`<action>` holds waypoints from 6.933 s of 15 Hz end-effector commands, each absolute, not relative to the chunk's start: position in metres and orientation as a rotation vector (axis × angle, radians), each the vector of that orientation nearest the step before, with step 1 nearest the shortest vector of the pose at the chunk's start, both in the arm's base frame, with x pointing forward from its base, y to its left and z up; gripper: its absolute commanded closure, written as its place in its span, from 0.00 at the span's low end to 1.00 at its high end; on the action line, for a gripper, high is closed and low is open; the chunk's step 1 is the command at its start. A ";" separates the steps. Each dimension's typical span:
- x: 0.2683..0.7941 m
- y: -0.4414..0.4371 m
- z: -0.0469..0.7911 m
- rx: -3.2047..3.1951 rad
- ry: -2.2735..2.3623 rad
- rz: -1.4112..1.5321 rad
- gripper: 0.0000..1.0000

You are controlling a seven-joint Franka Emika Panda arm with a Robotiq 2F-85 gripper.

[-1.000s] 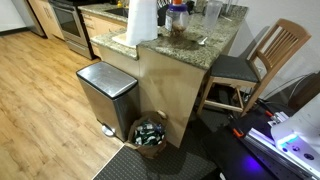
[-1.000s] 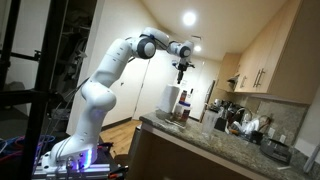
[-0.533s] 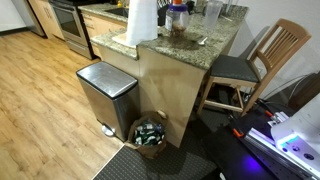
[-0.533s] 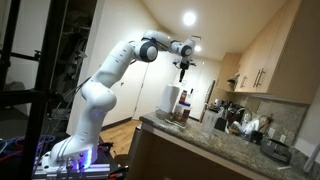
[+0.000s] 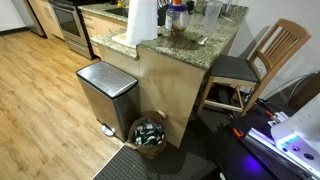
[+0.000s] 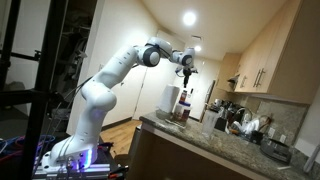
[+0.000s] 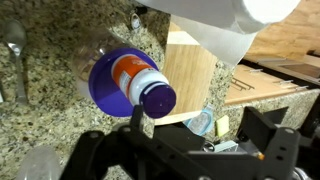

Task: Place the white and orange bottle on the counter

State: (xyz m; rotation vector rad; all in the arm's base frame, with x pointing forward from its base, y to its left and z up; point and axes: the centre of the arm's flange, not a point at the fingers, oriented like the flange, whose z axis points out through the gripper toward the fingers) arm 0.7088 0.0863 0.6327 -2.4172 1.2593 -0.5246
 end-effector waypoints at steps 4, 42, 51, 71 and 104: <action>0.724 0.090 0.600 -2.445 1.364 -0.548 0.00; 0.573 0.034 0.589 -2.608 1.276 -0.103 0.74; 0.575 0.111 0.497 -2.644 1.007 -0.234 0.49; 0.578 0.105 0.447 -2.901 0.644 -0.289 0.74; 0.544 0.133 0.545 -2.923 -0.099 -0.315 0.49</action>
